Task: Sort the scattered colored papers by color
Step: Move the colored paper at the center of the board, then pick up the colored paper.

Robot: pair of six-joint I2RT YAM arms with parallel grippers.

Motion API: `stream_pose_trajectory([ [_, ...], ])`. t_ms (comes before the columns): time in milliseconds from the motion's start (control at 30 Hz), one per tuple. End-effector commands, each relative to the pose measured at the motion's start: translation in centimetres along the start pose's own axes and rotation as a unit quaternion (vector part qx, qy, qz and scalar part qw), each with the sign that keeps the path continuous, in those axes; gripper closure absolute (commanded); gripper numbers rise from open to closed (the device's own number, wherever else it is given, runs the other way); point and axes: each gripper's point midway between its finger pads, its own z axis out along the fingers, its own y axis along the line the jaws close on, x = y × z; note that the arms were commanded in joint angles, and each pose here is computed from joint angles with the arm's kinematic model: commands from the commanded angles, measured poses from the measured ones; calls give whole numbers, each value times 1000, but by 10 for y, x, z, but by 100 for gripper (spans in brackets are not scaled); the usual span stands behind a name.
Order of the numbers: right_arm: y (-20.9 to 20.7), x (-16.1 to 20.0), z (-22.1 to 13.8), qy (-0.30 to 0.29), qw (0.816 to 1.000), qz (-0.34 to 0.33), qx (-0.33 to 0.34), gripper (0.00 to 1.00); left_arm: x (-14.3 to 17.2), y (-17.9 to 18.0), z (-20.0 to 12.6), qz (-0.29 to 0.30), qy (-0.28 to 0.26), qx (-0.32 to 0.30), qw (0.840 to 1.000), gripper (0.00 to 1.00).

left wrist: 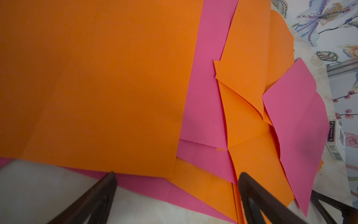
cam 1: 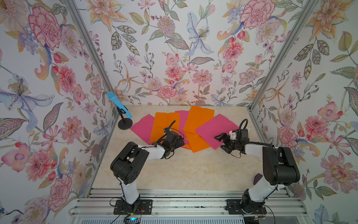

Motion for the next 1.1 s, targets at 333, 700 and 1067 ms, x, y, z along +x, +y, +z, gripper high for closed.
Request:
stream_pose_trajectory([
  [333,-31,28,2,-13,995,100,20,26,11,28,21,23,33,-45,998,0],
  [700,-37,19,4,-88,984,155,-3,45,-3,7,15,27,27,-20,999,0],
  [1067,-24,4,14,-98,981,153,-70,96,-16,-7,-20,52,18,1,998,0],
])
